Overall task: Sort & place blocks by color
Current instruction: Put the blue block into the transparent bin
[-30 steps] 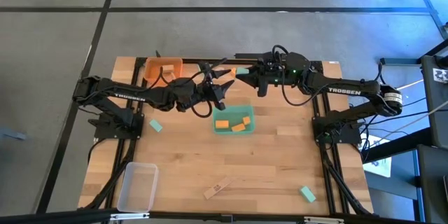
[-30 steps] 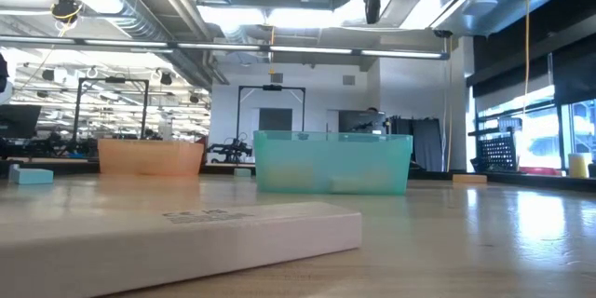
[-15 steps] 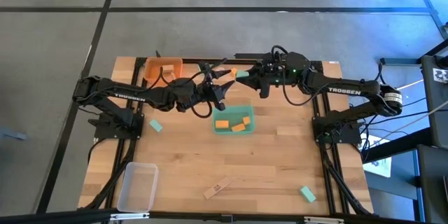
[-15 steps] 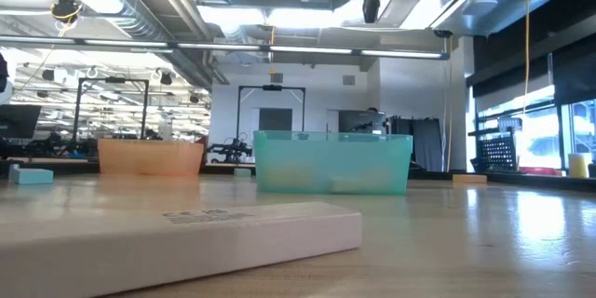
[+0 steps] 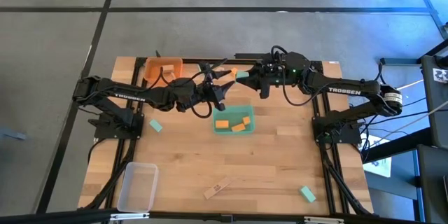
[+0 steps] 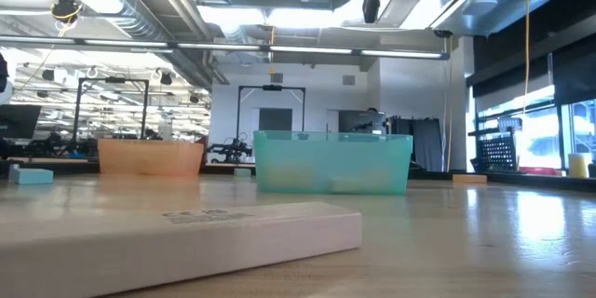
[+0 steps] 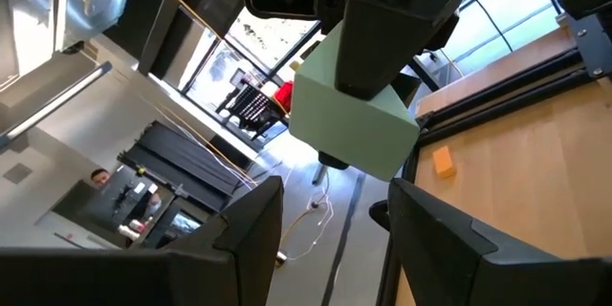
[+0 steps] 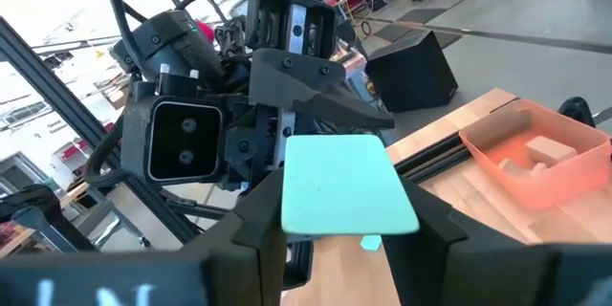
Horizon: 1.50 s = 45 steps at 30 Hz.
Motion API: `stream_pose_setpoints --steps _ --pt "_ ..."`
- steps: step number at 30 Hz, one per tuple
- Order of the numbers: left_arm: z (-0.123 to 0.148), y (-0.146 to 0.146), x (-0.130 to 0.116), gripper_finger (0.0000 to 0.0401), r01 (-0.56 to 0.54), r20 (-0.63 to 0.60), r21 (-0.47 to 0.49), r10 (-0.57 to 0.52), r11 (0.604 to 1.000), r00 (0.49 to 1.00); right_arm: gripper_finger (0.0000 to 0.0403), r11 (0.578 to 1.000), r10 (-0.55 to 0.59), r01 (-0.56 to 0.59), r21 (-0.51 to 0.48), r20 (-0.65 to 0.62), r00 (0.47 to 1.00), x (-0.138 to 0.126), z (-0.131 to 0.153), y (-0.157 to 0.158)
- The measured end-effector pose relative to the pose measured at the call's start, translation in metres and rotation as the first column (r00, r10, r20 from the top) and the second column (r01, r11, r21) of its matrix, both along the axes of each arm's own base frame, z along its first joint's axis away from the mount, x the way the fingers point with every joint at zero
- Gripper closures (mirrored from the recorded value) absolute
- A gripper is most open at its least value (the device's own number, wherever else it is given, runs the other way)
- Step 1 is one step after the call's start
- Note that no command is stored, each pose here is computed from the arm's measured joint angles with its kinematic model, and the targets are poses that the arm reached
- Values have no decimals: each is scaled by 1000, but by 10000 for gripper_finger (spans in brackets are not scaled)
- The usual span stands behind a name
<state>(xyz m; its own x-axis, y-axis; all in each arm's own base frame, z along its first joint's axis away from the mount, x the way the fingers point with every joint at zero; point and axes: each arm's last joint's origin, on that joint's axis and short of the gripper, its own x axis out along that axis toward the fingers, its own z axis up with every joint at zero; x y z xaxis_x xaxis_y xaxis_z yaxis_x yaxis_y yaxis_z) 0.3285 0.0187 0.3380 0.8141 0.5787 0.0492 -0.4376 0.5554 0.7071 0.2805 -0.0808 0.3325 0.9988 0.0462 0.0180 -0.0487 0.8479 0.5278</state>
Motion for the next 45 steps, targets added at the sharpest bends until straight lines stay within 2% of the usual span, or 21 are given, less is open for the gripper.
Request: stream_pose_setpoints --steps 24,32,45 --pt "0 0 0 220 -3 -2 0 3 1000 1000 272 1000 3 -3 4 -2 1000 0 0 0" --pt "1 -3 1 220 103 3 2 -103 995 995 272 999 32 -32 -23 -7 999 0 -1 0" --pt "1 -6 2 220 143 1 6 -143 990 990 272 998 33 -33 -58 0 999 -2 -1 -6"
